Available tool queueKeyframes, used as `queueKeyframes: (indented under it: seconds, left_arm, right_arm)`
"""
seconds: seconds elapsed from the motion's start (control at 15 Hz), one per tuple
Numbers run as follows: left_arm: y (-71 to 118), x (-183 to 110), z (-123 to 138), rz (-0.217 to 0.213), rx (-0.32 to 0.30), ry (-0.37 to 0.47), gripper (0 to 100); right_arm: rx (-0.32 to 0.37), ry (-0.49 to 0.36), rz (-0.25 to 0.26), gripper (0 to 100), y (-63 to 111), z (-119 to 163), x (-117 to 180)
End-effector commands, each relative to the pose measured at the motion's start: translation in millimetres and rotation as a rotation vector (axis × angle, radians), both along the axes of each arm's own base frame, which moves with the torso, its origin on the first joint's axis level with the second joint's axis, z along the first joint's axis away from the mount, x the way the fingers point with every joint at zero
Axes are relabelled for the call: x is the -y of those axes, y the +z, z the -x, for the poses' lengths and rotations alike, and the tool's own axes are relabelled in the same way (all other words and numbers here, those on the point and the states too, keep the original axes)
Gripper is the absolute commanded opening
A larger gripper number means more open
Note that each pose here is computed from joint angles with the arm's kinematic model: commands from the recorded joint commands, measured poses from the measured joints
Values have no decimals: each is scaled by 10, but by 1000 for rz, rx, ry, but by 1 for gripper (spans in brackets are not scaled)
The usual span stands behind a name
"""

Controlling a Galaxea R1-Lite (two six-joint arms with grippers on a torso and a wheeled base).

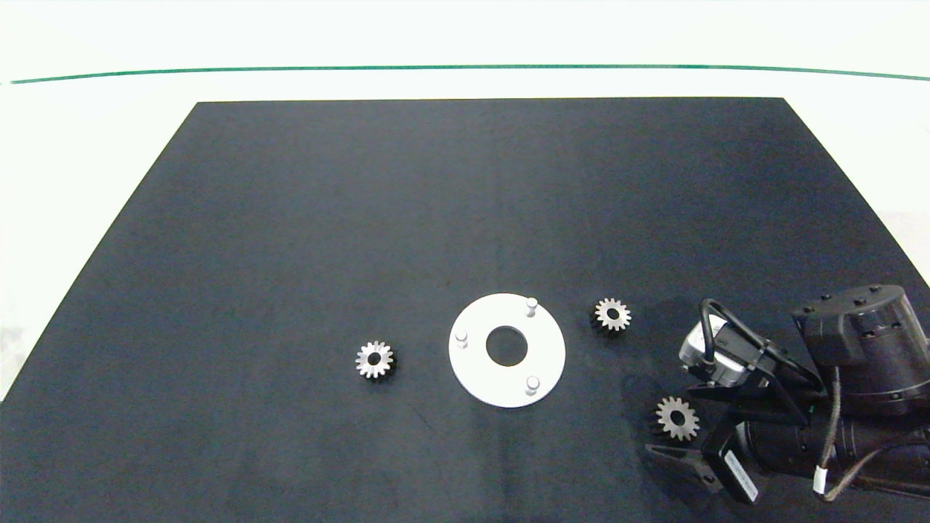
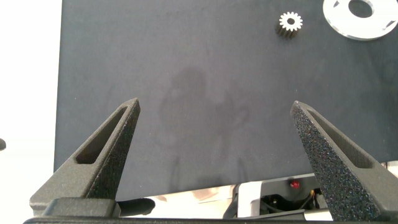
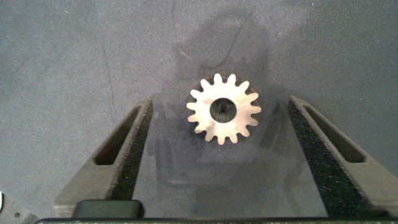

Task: Install three planetary gears onto the carrier pins

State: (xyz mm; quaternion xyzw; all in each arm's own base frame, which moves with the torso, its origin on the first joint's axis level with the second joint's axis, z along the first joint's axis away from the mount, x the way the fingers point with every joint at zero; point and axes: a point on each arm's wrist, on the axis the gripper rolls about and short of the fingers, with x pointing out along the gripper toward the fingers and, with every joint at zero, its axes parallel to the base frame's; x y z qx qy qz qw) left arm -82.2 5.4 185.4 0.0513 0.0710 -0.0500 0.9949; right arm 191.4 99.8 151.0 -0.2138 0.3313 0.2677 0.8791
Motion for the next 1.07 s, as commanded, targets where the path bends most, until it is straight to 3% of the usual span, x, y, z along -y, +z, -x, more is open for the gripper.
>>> queueKeyframes:
  seconds: [0.07, 1.07]
  left_arm:
    - [-2, -2, 4, 0, -2, -2, 100]
    - [-2, -2, 4, 3, -2, -2, 100]
  right_arm:
    - [2, 2, 0, 81, -9, -8, -6]
    - [3, 5, 0, 51, -53, -70, -35]
